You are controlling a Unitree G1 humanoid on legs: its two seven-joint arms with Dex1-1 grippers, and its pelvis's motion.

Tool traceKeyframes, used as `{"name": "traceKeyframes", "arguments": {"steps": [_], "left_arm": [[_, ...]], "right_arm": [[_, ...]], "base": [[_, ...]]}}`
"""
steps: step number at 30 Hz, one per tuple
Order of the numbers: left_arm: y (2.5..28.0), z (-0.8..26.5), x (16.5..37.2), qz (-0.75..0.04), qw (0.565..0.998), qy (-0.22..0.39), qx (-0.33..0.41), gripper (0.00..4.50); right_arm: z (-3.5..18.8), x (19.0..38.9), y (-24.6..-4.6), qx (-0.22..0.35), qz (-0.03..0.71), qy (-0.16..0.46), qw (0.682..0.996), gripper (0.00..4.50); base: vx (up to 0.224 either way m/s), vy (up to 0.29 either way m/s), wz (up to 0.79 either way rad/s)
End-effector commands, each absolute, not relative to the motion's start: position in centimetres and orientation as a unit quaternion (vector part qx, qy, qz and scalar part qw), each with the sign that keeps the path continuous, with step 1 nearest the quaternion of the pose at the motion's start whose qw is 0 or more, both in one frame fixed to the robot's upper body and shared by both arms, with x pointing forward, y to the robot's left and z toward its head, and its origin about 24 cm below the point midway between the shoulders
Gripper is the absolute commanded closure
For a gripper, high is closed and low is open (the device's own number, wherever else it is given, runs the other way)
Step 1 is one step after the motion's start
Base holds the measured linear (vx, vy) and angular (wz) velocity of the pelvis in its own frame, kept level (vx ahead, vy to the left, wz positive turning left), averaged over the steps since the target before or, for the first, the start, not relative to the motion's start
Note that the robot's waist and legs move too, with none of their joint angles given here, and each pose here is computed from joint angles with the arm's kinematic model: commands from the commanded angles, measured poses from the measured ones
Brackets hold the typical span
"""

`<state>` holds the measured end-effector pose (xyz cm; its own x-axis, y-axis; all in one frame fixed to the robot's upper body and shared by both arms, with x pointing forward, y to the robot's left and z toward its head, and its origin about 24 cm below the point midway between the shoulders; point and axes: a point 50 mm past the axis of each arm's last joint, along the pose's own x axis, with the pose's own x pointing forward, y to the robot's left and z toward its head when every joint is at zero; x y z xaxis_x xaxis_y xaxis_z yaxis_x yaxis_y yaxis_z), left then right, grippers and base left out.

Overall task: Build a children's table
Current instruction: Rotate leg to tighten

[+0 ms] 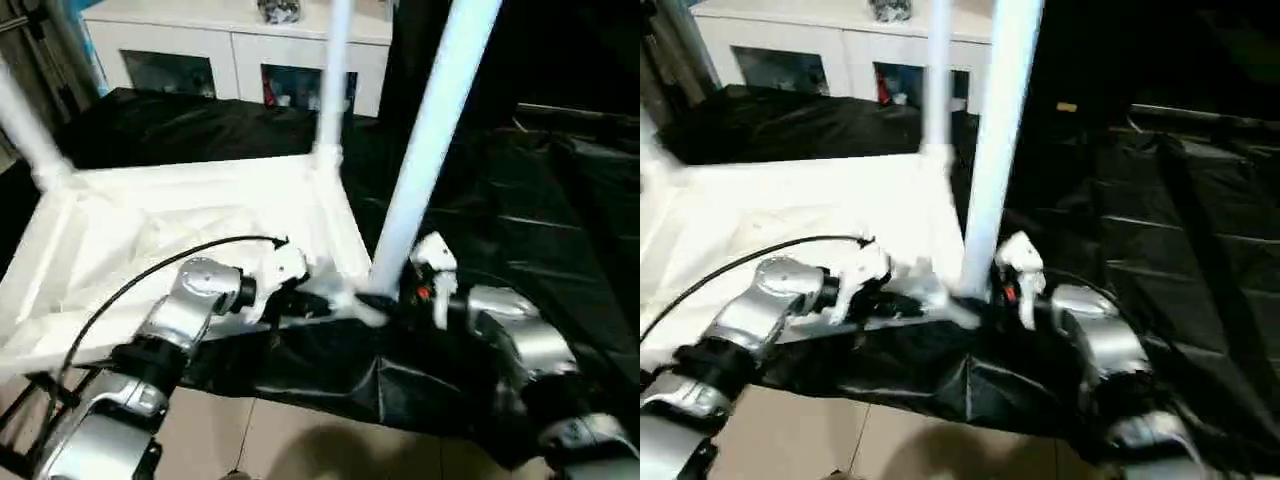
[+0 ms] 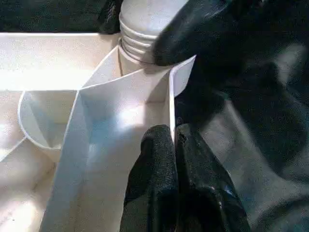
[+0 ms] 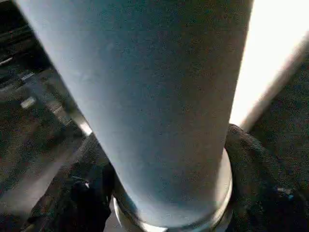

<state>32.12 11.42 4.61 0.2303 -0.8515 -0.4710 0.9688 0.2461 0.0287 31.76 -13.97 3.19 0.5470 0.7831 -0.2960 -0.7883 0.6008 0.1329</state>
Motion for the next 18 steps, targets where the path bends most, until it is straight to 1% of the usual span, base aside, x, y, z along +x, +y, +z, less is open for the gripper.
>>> {"name": "traceKeyframes", "arguments": {"steps": [1, 2, 4, 5, 6, 9, 10, 11, 12, 14, 15, 17, 18], "left_arm": [[10.5, 5.4, 33.1, -0.563, 0.796, 0.163, 0.15, 4.5], [10.5, 5.4, 33.1, -0.563, 0.796, 0.163, 0.15, 4.5], [9.9, 5.5, 33.6, -0.547, 0.808, 0.161, 0.151, 4.5], [9.2, 5.7, 34.0, -0.531, 0.818, 0.157, 0.152, 4.5], [8.6, 5.8, 34.2, -0.524, 0.824, 0.154, 0.15, 4.5], [7.8, 5.9, 34.3, -0.523, 0.826, 0.149, 0.148, 4.5], [7.7, 5.9, 34.3, -0.523, 0.826, 0.148, 0.148, 4.5], [7.4, 6.0, 34.3, -0.527, 0.824, 0.145, 0.151, 4.5], [7.4, 6.0, 34.3, -0.529, 0.823, 0.144, 0.151, 4.5], [7.3, 6.0, 34.2, -0.532, 0.821, 0.144, 0.152, 4.5], [7.3, 6.0, 34.2, -0.535, 0.818, 0.143, 0.153, 4.5], [7.4, 5.9, 34.0, -0.545, 0.812, 0.144, 0.152, 4.5], [7.5, 5.8, 33.8, -0.555, 0.805, 0.142, 0.151, 4.5]], "right_arm": [[1.1, 32.1, -13.7, -0.02, 0.374, 0.212, 0.903, 1.74], [1.1, 32.1, -13.7, -0.02, 0.374, 0.212, 0.903, 1.74], [0.9, 32.7, -13.1, -0.002, 0.338, 0.216, 0.916, 1.74], [0.7, 33.1, -12.2, 0.013, 0.31, 0.218, 0.925, 1.74], [0.8, 33.3, -11.4, 0.019, 0.304, 0.215, 0.928, 1.74], [0.8, 33.5, -10.2, 0.019, 0.306, 0.208, 0.929, 1.74], [0.9, 33.5, -10.0, 0.02, 0.309, 0.207, 0.928, 1.39], [1.0, 33.6, -9.4, 0.027, 0.318, 0.203, 0.926, 1.19], [1.0, 33.6, -9.4, 0.03, 0.321, 0.202, 0.925, 1.05], [1.2, 33.6, -9.2, 0.036, 0.326, 0.198, 0.924, 0.99], [1.2, 33.7, -9.2, 0.037, 0.33, 0.197, 0.922, 0.7], [1.4, 33.7, -9.3, 0.03, 0.345, 0.192, 0.918, 0.62], [1.5, 33.5, -9.4, 0.024, 0.365, 0.186, 0.912, 0.62]], "base": [[0.0, 0.0, 0.0], [0.0, 0.0, 0.0], [0.0, 0.0, 0.0], [0.0, 0.0, 0.0], [0.0, 0.0, 0.0], [0.0, 0.0, 0.0], [0.0, 0.0, 0.0], [0.0, 0.0, 0.0], [0.0, 0.0, 0.0], [0.0, 0.0, 0.0], [0.0, 0.0, 0.0], [0.0, 0.0, 0.0], [0.0, 0.0, 0.0]]}}
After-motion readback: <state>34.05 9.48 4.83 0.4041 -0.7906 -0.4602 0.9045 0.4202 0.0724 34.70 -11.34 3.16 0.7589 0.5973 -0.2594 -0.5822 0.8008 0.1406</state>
